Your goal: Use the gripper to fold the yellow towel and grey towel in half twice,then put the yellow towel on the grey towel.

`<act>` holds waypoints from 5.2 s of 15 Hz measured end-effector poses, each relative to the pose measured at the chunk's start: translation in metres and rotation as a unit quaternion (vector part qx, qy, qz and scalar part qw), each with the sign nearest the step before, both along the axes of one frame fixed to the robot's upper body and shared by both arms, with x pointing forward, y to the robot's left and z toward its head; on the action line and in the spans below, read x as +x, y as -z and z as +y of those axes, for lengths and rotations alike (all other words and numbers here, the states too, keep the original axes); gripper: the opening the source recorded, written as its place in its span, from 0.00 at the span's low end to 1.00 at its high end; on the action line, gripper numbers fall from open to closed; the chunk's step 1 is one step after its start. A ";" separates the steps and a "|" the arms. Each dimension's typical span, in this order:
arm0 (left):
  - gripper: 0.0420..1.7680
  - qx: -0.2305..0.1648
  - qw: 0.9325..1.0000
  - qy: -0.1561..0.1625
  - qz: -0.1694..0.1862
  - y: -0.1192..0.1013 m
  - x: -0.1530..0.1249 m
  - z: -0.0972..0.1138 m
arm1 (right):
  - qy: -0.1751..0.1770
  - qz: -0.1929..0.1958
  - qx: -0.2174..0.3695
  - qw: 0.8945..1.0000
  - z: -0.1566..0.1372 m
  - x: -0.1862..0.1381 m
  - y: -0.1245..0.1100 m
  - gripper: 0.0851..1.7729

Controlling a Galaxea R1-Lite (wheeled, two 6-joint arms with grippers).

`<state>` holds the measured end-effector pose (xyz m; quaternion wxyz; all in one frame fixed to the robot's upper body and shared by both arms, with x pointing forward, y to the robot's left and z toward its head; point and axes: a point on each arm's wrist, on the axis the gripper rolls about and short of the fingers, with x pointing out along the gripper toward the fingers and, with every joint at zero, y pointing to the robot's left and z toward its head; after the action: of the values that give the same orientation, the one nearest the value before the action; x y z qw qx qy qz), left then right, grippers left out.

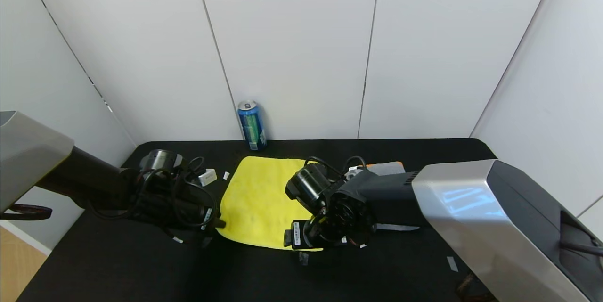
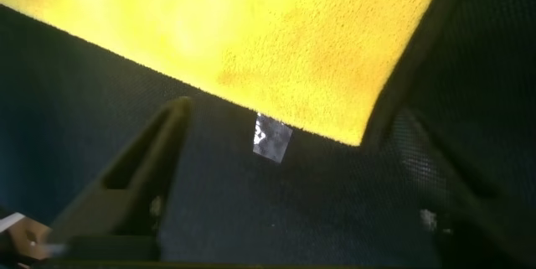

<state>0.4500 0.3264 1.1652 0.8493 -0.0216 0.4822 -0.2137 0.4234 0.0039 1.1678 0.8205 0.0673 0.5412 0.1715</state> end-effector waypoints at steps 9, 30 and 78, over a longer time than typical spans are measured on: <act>0.05 0.000 1.000 0.000 0.000 0.000 0.000 0.000 | 0.001 0.003 -0.002 1.000 0.000 0.000 0.002 0.03; 0.05 0.008 0.999 -0.018 -0.026 -0.044 -0.058 0.008 | 0.007 0.010 -0.008 1.000 -0.021 -0.026 -0.048 0.03; 0.05 0.009 0.993 -0.023 -0.111 -0.035 0.016 0.012 | 0.009 -0.093 0.048 0.994 -0.021 0.040 -0.042 0.03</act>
<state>0.4656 0.3383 1.2003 0.9026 -0.0010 0.3862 -0.1902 0.4637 -0.0173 1.2096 0.8647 0.0951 0.4528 0.1956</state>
